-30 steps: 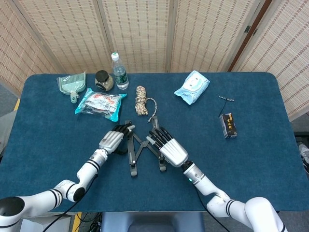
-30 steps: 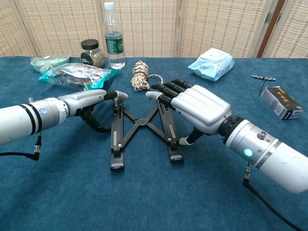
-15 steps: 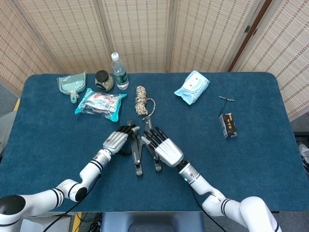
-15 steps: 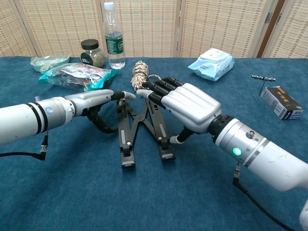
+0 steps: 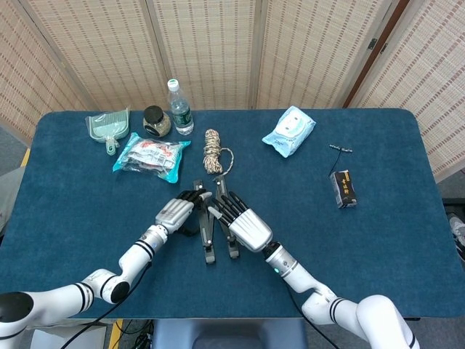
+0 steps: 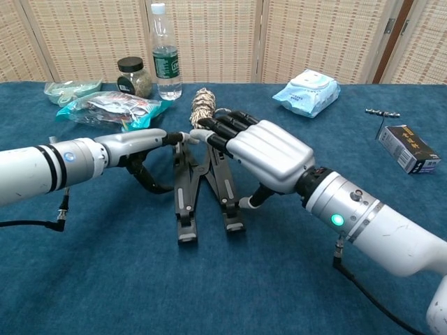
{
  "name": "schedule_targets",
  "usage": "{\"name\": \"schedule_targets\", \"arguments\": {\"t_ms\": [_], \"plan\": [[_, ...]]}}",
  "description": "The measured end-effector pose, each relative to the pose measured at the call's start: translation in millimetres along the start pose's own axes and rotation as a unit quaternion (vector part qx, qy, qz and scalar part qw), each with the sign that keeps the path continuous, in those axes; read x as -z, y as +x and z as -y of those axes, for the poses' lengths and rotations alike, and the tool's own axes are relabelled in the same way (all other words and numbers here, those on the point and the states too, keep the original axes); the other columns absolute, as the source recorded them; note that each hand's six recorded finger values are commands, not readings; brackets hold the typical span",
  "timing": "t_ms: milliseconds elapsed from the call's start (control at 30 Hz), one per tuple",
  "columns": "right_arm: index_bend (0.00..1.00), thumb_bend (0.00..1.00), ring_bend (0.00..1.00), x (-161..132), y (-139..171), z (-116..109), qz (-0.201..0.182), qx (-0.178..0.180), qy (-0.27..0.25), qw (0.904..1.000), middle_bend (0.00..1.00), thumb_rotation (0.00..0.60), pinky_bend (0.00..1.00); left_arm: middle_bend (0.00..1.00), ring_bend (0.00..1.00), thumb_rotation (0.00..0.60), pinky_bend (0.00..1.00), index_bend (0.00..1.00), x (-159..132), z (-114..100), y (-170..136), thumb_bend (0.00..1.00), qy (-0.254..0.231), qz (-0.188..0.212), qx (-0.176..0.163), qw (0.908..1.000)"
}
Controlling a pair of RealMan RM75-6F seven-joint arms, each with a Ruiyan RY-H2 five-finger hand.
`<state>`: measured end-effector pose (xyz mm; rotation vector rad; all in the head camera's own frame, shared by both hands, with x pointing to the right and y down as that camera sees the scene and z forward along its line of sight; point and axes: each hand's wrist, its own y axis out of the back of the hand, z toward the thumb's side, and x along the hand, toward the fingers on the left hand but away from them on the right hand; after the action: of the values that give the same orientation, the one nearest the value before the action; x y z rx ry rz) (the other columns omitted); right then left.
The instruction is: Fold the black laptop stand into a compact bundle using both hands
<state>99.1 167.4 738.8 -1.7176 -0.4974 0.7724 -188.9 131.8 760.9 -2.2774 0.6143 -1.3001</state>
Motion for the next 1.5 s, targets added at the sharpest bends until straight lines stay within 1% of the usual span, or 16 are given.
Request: {"name": "schedule_targets", "arguments": {"t_ms": [133, 267, 400, 500, 600, 633, 733, 800, 933, 1133, 1300, 1500], "plan": [[0.00, 0.00, 0.00, 4, 2, -4, -0.009, -0.002, 0.004, 1.0000, 0.00, 0.600, 0.00, 0.00, 0.00, 0.600, 0.00, 0.03, 9, -9, -7, 0.30, 0.005, -0.008, -0.012, 0.9999], [0.00, 0.00, 0.00, 11, 4, -14, -0.024, -0.006, 0.005, 0.9997, 0.00, 0.600, 0.00, 0.00, 0.00, 0.600, 0.00, 0.03, 22, -22, -22, 0.30, 0.009, -0.019, -0.031, 0.9993], [0.00, 0.00, 0.00, 20, 4, -27, -0.054, -0.030, 0.006, 0.9981, 0.00, 0.600, 0.00, 0.00, 0.00, 0.600, 0.00, 0.03, 37, -37, -44, 0.30, 0.011, -0.035, -0.054, 0.9979], [0.00, 0.00, 0.00, 32, 2, -37, -0.086, -0.071, 0.014, 0.9936, 0.00, 0.600, 0.00, 0.00, 0.00, 0.600, 0.00, 0.03, 51, -47, -64, 0.30, 0.013, -0.053, -0.068, 0.9962], [0.00, 0.00, 0.00, 43, -4, -44, -0.118, -0.123, 0.030, 0.9849, 0.00, 0.600, 0.00, 0.00, 0.00, 0.600, 0.00, 0.03, 64, -54, -83, 0.30, 0.013, -0.072, -0.080, 0.9941], [0.00, 0.00, 0.00, 44, -7, -46, -0.131, -0.144, 0.037, 0.9802, 0.00, 0.600, 0.00, 0.00, 0.00, 0.600, 0.00, 0.03, 67, -55, -87, 0.30, 0.013, -0.077, -0.083, 0.9935], [0.00, 0.00, 0.00, 38, -17, -48, -0.165, -0.183, 0.050, 0.9680, 0.00, 0.600, 0.00, 0.00, 0.00, 0.600, 0.00, 0.03, 74, -59, -99, 0.30, 0.014, -0.087, -0.089, 0.9921], [0.00, 0.00, 0.00, 32, -23, -49, -0.181, -0.196, 0.053, 0.9623, 0.00, 0.600, 0.00, 0.00, 0.00, 0.600, 0.00, 0.03, 76, -61, -104, 0.30, 0.012, -0.091, -0.094, 0.9913], [0.00, 0.00, 0.00, 26, -34, -46, -0.206, -0.208, 0.076, 0.9532, 0.00, 0.600, 0.00, 0.00, 0.00, 0.600, 0.00, 0.03, 81, -63, -110, 0.30, 0.007, -0.097, -0.099, 0.9903], [0.00, 0.00, 0.00, 19, -46, -38, -0.227, -0.223, 0.097, 0.9431, 0.00, 0.600, 0.00, 0.00, 0.00, 0.600, 0.00, 0.03, 86, -62, -116, 0.30, 0.001, -0.103, -0.100, 0.9896], [0.00, 0.00, 0.00, 15, -50, -29, -0.234, -0.232, 0.104, 0.9384, 0.00, 0.600, 0.00, 0.00, 0.00, 0.600, 0.00, 0.03, 91, -62, -118, 0.30, -0.005, -0.107, -0.102, 0.9889], [0.00, 0.00, 0.00, 2, -60, -23, -0.246, -0.236, 0.103, 0.9346, 0.00, 0.600, 0.00, 0.00, 0.00, 0.600, 0.00, 0.03, 97, -62, -119, 0.30, -0.011, -0.111, -0.104, 0.9883]]}}
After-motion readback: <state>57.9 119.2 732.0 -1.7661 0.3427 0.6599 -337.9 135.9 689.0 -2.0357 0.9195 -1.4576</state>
